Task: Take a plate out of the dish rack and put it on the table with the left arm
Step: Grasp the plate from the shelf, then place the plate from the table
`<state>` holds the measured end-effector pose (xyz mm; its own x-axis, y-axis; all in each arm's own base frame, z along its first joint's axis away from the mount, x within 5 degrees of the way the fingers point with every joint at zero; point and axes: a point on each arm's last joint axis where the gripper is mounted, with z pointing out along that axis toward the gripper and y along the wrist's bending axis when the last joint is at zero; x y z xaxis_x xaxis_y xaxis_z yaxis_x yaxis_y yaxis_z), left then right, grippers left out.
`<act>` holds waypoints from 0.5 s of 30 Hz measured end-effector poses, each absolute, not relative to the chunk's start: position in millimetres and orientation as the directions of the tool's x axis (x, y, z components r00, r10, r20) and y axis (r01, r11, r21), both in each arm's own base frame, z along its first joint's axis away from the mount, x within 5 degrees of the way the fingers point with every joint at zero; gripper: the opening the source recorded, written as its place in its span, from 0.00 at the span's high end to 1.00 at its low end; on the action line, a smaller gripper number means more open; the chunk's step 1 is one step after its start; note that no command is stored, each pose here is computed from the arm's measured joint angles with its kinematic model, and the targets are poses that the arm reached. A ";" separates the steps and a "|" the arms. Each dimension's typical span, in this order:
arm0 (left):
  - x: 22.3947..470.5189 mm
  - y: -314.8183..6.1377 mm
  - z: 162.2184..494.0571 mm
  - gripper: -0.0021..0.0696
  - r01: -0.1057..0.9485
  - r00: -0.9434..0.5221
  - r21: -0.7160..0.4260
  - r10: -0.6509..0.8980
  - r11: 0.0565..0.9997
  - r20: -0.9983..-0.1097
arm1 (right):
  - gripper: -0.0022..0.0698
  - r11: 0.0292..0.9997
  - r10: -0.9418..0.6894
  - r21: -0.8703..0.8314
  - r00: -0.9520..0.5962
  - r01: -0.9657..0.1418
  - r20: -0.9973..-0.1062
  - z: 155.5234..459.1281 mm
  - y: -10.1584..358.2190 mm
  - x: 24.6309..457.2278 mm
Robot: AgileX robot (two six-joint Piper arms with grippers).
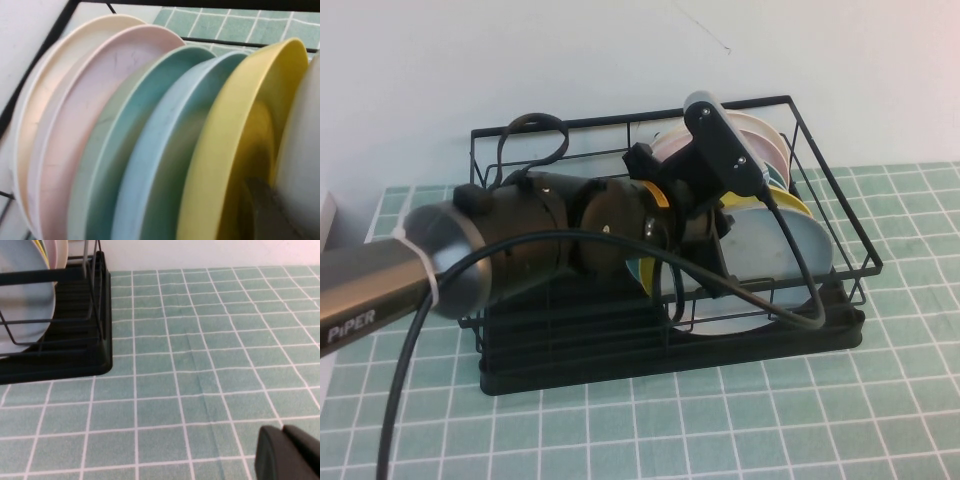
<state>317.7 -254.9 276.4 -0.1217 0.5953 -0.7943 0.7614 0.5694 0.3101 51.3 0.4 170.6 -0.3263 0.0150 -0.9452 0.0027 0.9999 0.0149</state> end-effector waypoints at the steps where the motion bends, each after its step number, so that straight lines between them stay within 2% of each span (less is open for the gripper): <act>1: 317.8 -254.7 277.5 0.85 0.760 -0.108 0.325 0.602 0.563 -0.791 | 0.97 1.000 0.015 0.015 -0.326 0.003 -0.945 170.6 0.4 51.3; 5: 313.3 -250.8 291.1 0.87 0.753 -0.073 0.352 0.602 0.556 -0.795 | 0.97 1.000 0.015 0.015 -0.326 0.003 -0.945 170.6 0.4 51.3; 11: 290.1 -231.5 342.0 0.87 0.733 -0.013 0.371 0.558 0.570 -0.830 | 0.97 1.000 0.015 0.015 -0.326 0.003 -0.945 170.6 0.4 51.3; 15: 265.9 -214.3 376.8 0.87 0.729 -0.067 0.270 0.459 0.628 -0.886 | 0.97 1.000 0.015 0.015 -0.326 0.003 -0.945 170.6 0.4 51.3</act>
<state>265.9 -214.3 376.8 -0.0667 0.4588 -0.8860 0.7293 0.6284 0.2705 51.3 0.4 170.6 -0.3263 0.0150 -0.9452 0.0027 0.9999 0.0149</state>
